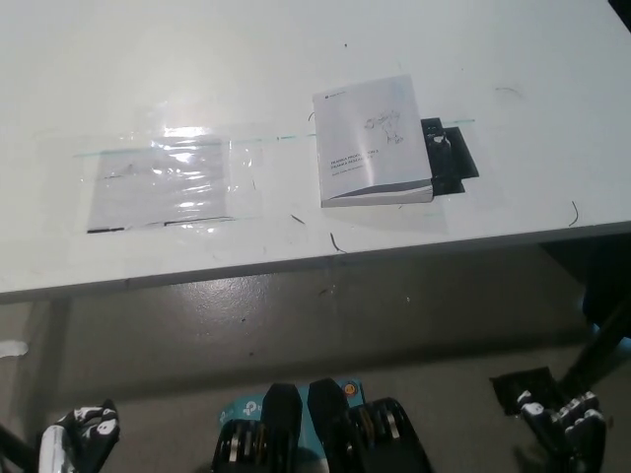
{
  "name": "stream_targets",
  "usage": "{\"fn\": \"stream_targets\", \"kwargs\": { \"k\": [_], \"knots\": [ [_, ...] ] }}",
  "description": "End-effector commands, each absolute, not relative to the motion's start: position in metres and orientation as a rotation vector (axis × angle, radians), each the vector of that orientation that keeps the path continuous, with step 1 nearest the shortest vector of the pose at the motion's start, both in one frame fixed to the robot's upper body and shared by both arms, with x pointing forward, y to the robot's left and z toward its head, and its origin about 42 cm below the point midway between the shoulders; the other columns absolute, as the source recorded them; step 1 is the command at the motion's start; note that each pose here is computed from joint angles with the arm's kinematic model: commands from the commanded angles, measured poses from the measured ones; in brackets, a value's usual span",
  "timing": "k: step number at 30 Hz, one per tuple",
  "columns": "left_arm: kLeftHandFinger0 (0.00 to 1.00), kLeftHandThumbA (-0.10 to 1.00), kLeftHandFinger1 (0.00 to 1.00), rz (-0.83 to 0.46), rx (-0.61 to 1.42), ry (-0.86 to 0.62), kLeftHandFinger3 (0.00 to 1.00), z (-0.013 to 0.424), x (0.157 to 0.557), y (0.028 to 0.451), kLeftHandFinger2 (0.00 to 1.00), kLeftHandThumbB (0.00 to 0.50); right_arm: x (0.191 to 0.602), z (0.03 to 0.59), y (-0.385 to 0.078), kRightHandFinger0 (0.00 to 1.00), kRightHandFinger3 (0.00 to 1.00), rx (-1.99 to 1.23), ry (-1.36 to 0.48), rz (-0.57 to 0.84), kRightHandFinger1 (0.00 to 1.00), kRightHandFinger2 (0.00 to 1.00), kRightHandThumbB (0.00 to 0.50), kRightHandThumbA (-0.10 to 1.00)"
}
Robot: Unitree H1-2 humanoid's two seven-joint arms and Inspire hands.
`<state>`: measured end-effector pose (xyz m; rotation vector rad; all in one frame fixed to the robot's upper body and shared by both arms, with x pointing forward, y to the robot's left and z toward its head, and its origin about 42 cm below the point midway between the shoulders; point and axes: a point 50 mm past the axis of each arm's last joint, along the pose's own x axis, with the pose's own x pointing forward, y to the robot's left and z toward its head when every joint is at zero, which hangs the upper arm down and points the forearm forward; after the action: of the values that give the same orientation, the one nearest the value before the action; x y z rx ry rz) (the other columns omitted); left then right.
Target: The robot uses its right hand to slide under the cover of the book kept in the middle of the desk and open it
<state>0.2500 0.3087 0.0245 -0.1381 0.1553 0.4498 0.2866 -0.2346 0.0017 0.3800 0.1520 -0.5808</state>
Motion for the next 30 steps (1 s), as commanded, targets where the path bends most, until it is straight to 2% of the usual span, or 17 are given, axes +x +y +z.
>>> {"fn": "stream_targets", "kwargs": {
  "k": [1, 2, 3, 4, 5, 6, 8, 9, 10, 11, 14, 15, 19, 22, 28, 29, 30],
  "knots": [
    [0.59, 0.64, 0.6, 0.478, -0.147, 0.085, 0.8, 0.034, 0.257, 0.311, 0.66, 0.0, 0.296, 0.037, -0.247, 0.43, 0.84, 0.459, 0.036, -0.643, 0.57, 0.62, 0.132, 0.99],
    [0.58, 0.64, 0.6, 0.479, -0.145, 0.083, 0.8, 0.035, 0.256, 0.311, 0.66, 0.0, 0.296, 0.037, -0.246, 0.43, 0.84, 0.461, 0.038, -0.642, 0.57, 0.62, 0.13, 0.99],
    [0.59, 0.64, 0.59, 0.492, -0.139, 0.095, 0.79, 0.035, 0.257, 0.312, 0.64, 0.004, 0.298, 0.045, -0.251, 0.47, 0.88, 0.462, 0.013, -0.648, 0.6, 0.68, 0.127, 1.0],
    [0.6, 0.64, 0.6, 0.488, -0.142, 0.09, 0.79, 0.036, 0.258, 0.312, 0.65, 0.0, 0.305, 0.066, -0.26, 0.49, 0.92, 0.537, -0.037, -0.69, 0.64, 0.71, 0.163, 0.94],
    [0.6, 0.64, 0.6, 0.486, -0.133, 0.094, 0.8, 0.036, 0.257, 0.311, 0.65, 0.0, 0.307, 0.081, -0.267, 0.46, 0.94, 0.549, -0.058, -0.724, 0.62, 0.71, 0.171, 0.92],
    [0.6, 0.64, 0.6, 0.488, -0.132, 0.096, 0.8, 0.035, 0.257, 0.311, 0.65, 0.0, 0.31, 0.089, -0.271, 0.45, 0.97, 0.51, -0.069, -0.736, 0.66, 0.74, 0.147, 0.94],
    [0.6, 0.65, 0.6, 0.494, -0.128, 0.1, 0.8, 0.035, 0.256, 0.311, 0.65, 0.0, 0.313, 0.105, -0.277, 0.53, 1.0, 0.518, -0.099, -0.735, 0.74, 0.84, 0.126, 0.98],
    [0.61, 0.65, 0.61, 0.491, -0.127, 0.094, 0.81, 0.035, 0.255, 0.311, 0.66, 0.0, 0.316, 0.117, -0.282, 0.63, 1.0, 0.542, -0.128, -0.719, 0.83, 0.91, 0.133, 0.98],
    [0.6, 0.65, 0.61, 0.49, -0.13, 0.089, 0.81, 0.032, 0.254, 0.312, 0.66, 0.0, 0.322, 0.143, -0.29, 0.73, 1.0, 0.544, -0.182, -0.717, 0.93, 0.98, 0.095, 0.99],
    [0.6, 0.65, 0.61, 0.498, -0.139, 0.096, 0.81, 0.032, 0.253, 0.312, 0.67, 0.005, 0.325, 0.157, -0.293, 0.74, 1.0, 0.544, -0.198, -0.714, 0.94, 1.0, 0.085, 0.99],
    [0.6, 0.65, 0.61, 0.499, -0.139, 0.091, 0.81, 0.033, 0.254, 0.311, 0.67, 0.0, 0.333, 0.18, -0.3, 0.75, 1.0, 0.527, -0.243, -0.699, 0.95, 1.0, 0.089, 1.0],
    [0.6, 0.64, 0.62, 0.495, -0.154, 0.086, 0.82, 0.033, 0.254, 0.311, 0.68, 0.0, 0.341, 0.203, -0.303, 0.79, 1.0, 0.52, -0.296, -0.679, 0.98, 1.0, 0.06, 1.0],
    [0.59, 0.65, 0.61, 0.498, -0.131, 0.092, 0.81, 0.034, 0.255, 0.312, 0.68, 0.0, 0.357, 0.24, -0.309, 0.84, 1.0, 0.485, -0.343, -0.648, 1.0, 1.0, 0.088, 1.0],
    [0.63, 0.66, 0.62, 0.5, -0.13, 0.096, 0.81, 0.033, 0.254, 0.313, 0.69, 0.0, 0.377, 0.287, -0.309, 0.81, 1.0, 0.456, -0.396, -0.589, 1.0, 1.0, 0.062, 1.0],
    [0.63, 0.66, 0.63, 0.508, -0.153, 0.096, 0.83, 0.034, 0.255, 0.315, 0.7, 0.0, 0.402, 0.332, -0.303, 0.81, 1.0, 0.426, -0.446, -0.532, 1.0, 1.0, 0.071, 1.0],
    [0.62, 0.67, 0.63, 0.507, -0.152, 0.094, 0.83, 0.035, 0.256, 0.315, 0.7, 0.0, 0.402, 0.333, -0.303, 0.78, 1.0, 0.427, -0.445, -0.533, 0.98, 1.0, 0.115, 0.86],
    [0.63, 0.67, 0.64, 0.499, -0.157, 0.088, 0.84, 0.036, 0.256, 0.316, 0.72, 0.0, 0.413, 0.341, -0.296, 0.84, 1.0, 0.411, -0.454, -0.487, 1.0, 1.0, 0.072, 1.0]
  ]
}}
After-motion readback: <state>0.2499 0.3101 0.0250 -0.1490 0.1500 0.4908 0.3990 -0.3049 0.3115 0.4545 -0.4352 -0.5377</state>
